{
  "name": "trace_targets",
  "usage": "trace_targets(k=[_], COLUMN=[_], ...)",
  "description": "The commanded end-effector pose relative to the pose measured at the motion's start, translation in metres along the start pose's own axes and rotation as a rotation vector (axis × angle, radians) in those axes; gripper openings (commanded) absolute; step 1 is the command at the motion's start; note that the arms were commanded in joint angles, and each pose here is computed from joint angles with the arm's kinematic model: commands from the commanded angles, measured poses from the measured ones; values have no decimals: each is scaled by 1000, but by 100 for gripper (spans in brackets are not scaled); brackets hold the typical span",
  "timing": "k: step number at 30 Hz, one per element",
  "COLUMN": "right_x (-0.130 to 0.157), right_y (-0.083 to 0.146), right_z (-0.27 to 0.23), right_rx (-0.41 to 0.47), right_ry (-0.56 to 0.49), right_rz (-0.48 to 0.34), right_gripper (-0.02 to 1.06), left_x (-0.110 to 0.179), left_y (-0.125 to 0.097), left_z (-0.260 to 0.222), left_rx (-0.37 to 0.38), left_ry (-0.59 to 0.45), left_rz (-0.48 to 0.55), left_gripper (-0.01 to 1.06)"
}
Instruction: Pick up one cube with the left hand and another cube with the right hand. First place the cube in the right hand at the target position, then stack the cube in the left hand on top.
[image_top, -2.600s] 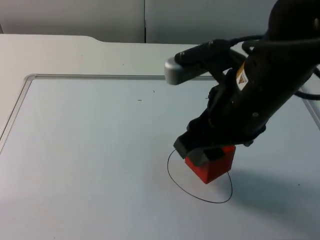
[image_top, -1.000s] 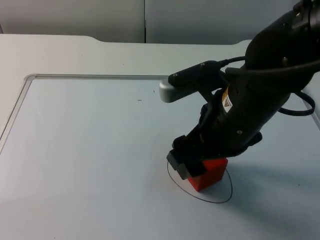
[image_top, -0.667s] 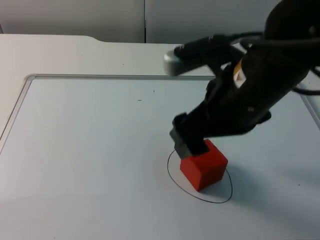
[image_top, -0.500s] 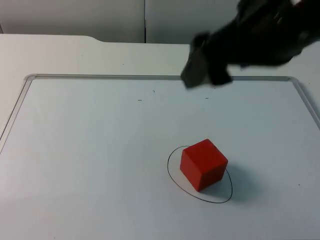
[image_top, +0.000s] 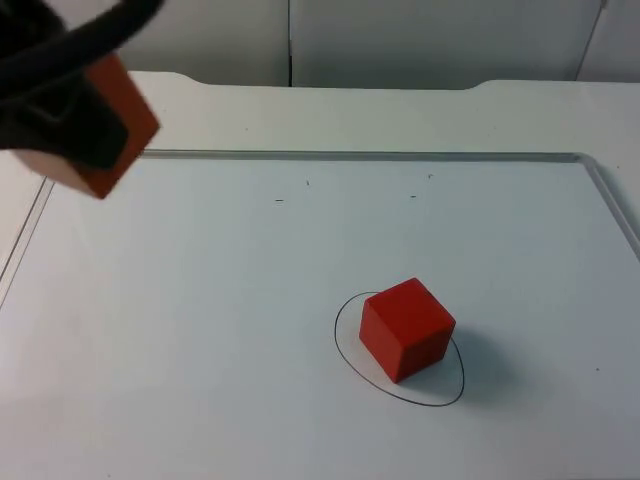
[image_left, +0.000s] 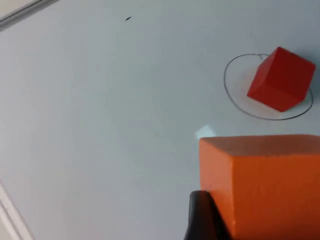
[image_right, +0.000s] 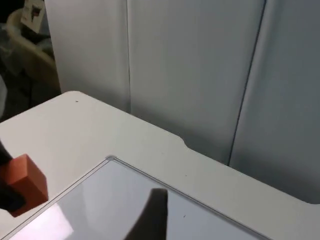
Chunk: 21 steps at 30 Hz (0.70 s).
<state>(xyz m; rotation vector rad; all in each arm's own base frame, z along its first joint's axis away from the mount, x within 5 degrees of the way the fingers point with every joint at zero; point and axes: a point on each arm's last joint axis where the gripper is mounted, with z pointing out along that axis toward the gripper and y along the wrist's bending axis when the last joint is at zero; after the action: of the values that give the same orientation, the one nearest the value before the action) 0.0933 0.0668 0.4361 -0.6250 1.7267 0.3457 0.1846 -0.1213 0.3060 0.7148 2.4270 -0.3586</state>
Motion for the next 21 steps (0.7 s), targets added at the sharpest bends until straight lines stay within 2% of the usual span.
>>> trace_targets(k=[1, 3, 4, 8, 9, 12, 14, 18, 21], right_x=[4, 8, 8, 13, 13, 16, 16, 16, 16], right_y=[-3, -6, -6, -8, -8, -9, -9, -9, -9], right_z=[-17, -30, -30, -40, -40, -40, -40, -40, -40], right_rx=[15, 27, 27, 40, 40, 54, 53, 53, 54], right_ry=[2, 1, 1, 29, 29, 56, 59, 59, 61], right_rz=[-11, -12, -12, -14, -14, -23, -23, -23, -23], right_gripper=[84, 84, 84, 84, 84, 84, 84, 84, 84], left_x=[-20, -37, -37, -61, -61, -72, -75, -84, -83], left_y=[-5, -8, -8, -13, -13, -19, -22, -48, -58], left_z=[16, 37, 37, 86, 86, 121, 130, 163, 174], left_rx=[60, 120, 120, 238, 238, 302, 310, 319, 318], left_ry=[6, 32, 32, 98, 98, 166, 182, 226, 230], left_rz=[39, 61, 61, 81, 81, 118, 138, 254, 284], left_gripper=[23, 23, 23, 23, 23, 23, 23, 23, 23])
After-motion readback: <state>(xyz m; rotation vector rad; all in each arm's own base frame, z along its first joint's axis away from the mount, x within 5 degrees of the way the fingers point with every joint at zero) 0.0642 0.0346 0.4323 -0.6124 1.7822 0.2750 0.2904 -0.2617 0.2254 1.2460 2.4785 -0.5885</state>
